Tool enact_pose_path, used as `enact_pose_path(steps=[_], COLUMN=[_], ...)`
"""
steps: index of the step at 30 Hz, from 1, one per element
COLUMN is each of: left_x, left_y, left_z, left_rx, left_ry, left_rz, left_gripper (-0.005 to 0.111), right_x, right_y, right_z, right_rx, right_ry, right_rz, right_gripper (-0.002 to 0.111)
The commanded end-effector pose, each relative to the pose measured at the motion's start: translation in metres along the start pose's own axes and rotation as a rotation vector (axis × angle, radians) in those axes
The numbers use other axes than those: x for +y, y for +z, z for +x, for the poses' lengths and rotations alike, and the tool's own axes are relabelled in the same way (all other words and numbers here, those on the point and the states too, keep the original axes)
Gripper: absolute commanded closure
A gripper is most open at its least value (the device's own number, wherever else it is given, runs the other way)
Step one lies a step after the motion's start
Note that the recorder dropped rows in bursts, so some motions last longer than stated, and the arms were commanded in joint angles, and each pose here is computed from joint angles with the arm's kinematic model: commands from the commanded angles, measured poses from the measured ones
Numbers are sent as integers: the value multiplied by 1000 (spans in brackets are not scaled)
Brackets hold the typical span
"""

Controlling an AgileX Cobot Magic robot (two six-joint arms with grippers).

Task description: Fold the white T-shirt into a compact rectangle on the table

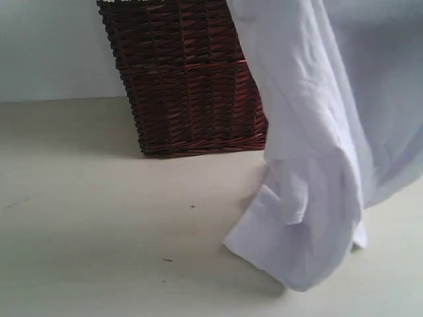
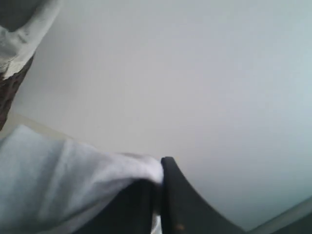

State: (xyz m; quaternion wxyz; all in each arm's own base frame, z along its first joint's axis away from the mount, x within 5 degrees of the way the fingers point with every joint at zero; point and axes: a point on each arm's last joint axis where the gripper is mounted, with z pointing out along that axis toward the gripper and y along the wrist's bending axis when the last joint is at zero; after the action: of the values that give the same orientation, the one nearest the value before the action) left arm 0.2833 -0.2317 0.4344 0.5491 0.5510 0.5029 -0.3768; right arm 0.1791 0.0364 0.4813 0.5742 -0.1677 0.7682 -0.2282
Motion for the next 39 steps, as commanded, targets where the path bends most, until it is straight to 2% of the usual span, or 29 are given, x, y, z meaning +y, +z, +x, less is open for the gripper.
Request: enact_pose_path(steps=[1,5,8,12,17,20,21,23,28,33,35,39], left_x=[0,0,-3,-10,-31,-40,-39,-33,-9,4,6,20], left_y=[-3,2,7,10,19,23,22,17,-9,-33,-43,-56], left_z=[-18,-13,-17,-41,-72,-80,-81,-82,-74,-64,-60,-51], left_rx=[-46,-52,-117,-192,-258,-229,-196,-190,-156,-114,-94,-75], left_ry=[9,22,26,55,108,172,174,102,18,-32,-51,-92], left_rz=[-24,9,20,40,103,119,106,82,33,69,101,56], left_gripper=[107,107,107,107,107,107,107,107,107,107,107,107], right_x=[-35,-57,-69,-81,-92,-95,-93,-90,-86,-86,-80,-55], right_y=[-21,-41,-51,-57,-66,-70,-70,-69,-68,-68,-67,-60], right_z=[-8,-15,-20,-27,-32,-32,-32,-32,-35,-31,-29,-25], right_rx=[20,13,-19,-29,-43,-47,-47,-50,-74,-39,-17,30], right_ry=[29,60,73,55,87,102,98,90,89,94,121,144], right_rz=[144,200,222,283,314,312,294,256,216,214,149,-70], right_gripper=[108,108,108,108,108,108,108,108,108,108,108,108])
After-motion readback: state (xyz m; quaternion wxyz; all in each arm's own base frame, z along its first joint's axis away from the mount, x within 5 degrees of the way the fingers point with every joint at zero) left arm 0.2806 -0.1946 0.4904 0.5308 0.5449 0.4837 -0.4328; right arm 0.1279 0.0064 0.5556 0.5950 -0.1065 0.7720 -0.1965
